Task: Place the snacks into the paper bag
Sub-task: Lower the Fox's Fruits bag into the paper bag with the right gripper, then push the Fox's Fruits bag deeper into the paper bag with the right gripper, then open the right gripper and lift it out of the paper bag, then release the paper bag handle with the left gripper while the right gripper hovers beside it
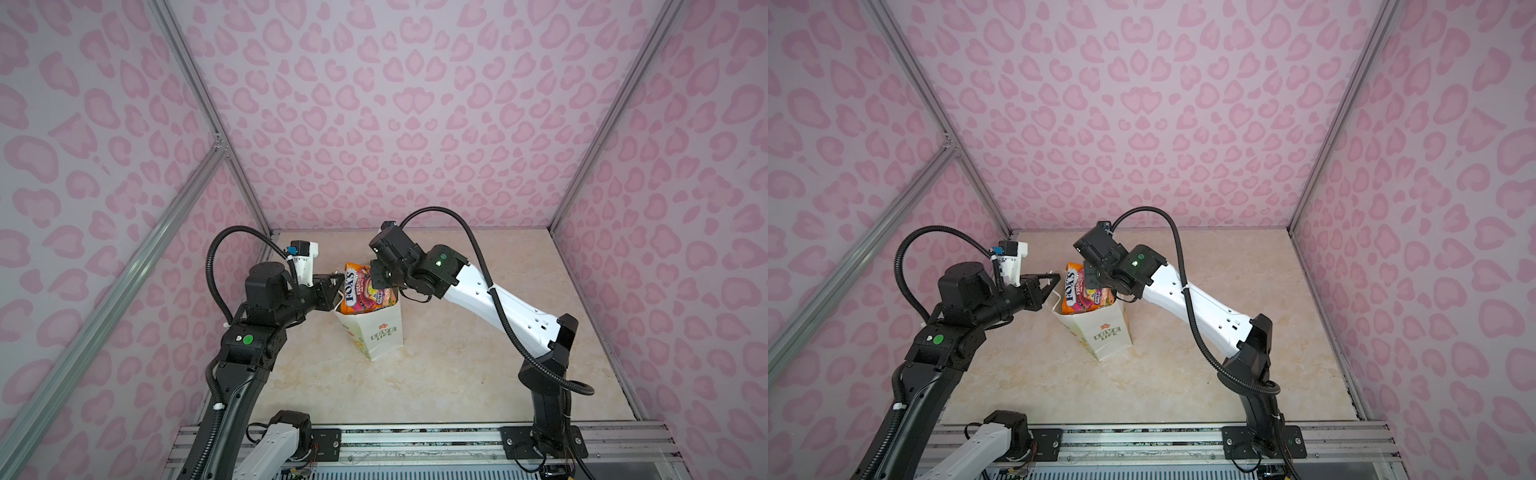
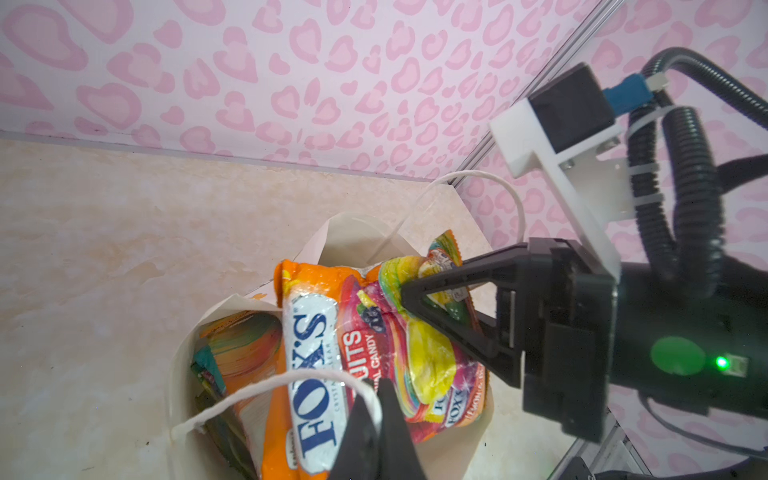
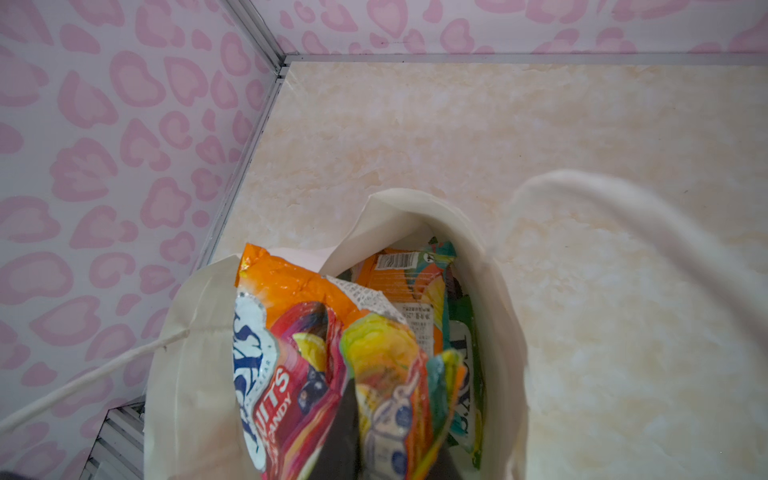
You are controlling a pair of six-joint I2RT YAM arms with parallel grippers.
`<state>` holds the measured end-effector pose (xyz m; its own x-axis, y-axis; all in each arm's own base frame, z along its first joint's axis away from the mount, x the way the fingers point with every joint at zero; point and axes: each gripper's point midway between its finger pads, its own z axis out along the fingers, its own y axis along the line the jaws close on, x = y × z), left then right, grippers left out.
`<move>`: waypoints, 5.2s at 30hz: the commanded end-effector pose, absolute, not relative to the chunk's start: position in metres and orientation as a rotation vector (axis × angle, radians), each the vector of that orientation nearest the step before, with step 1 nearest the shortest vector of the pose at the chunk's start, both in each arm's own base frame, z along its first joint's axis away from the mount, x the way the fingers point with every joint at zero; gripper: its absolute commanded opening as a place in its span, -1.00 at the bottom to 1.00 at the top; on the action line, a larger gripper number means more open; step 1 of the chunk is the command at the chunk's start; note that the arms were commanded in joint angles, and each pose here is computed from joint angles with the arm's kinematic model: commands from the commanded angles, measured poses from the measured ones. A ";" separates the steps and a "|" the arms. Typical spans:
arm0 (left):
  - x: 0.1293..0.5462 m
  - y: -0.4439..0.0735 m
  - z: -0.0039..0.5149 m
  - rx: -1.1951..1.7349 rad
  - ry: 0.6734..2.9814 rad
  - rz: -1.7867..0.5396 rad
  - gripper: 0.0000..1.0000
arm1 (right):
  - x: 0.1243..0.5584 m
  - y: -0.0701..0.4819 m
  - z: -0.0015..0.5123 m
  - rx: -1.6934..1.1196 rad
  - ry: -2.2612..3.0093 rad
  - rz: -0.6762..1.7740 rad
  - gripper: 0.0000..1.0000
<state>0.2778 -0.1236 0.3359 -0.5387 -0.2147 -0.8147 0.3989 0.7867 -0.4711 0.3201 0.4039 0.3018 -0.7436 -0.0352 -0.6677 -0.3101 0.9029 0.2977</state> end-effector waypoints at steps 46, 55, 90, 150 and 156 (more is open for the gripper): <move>0.278 -0.122 0.343 0.154 1.966 -0.773 -0.94 | 0.317 0.451 0.307 -0.426 2.353 0.589 -0.29; 0.278 -0.123 0.343 0.154 1.969 -0.779 -0.93 | 0.315 0.429 0.248 -0.380 2.549 0.446 -0.52; 0.285 -0.117 0.334 0.127 1.982 -0.728 -0.92 | 0.331 0.360 0.373 -0.315 2.267 0.463 0.66; 0.326 -0.228 0.381 0.143 2.029 -0.960 -0.93 | 0.346 0.253 0.369 -0.121 2.167 0.819 -1.00; 0.327 -0.223 0.362 0.111 2.069 -0.929 -0.92 | 0.346 0.252 0.342 -0.080 2.219 0.838 -0.95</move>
